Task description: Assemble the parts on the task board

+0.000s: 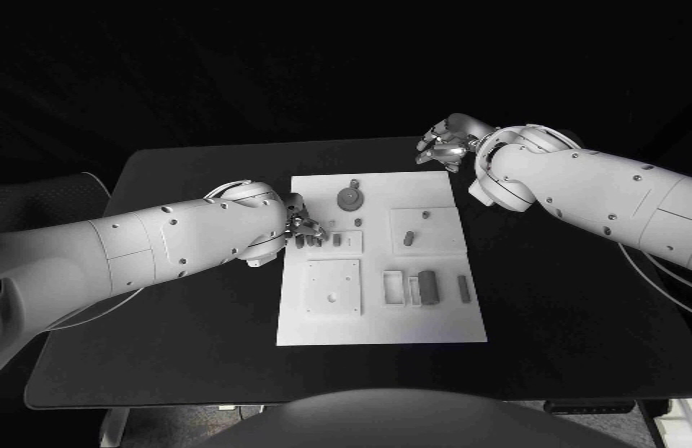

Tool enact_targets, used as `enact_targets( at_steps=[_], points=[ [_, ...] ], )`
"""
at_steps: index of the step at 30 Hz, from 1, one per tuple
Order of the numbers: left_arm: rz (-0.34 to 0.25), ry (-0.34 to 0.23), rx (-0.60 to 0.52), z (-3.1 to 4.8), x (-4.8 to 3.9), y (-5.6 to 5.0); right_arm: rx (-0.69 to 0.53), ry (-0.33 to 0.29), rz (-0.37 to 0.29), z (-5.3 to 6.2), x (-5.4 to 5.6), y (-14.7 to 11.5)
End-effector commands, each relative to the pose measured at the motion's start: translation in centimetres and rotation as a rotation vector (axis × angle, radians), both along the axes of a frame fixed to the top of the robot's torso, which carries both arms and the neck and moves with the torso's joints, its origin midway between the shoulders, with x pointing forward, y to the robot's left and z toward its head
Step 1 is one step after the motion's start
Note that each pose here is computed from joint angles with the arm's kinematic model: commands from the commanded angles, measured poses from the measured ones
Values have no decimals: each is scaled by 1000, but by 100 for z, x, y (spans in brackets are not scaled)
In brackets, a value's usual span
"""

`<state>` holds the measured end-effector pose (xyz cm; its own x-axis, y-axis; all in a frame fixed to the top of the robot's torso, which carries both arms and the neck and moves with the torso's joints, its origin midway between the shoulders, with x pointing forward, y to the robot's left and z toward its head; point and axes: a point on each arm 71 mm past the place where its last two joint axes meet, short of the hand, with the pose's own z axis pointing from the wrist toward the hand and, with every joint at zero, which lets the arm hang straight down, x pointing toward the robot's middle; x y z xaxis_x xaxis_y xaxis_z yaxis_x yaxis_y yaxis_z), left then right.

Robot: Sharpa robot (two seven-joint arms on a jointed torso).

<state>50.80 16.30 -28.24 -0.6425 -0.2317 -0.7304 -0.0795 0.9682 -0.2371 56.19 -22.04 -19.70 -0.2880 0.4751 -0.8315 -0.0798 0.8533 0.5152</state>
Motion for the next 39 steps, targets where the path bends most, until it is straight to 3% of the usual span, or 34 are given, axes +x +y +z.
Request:
enact_targets(
  at_steps=[1, 26, 39],
  points=[
    [-4, -8, -25, 10, -3, -33, -5, 8, 12, -8, -5, 10],
    [8, -21, -28, 16, 11, 12, -5, 8, 11, -13, -6, 4],
    [47, -51, -102, 51, 30, 35, -5, 9, 12, -19, -9, 5]
  ],
)
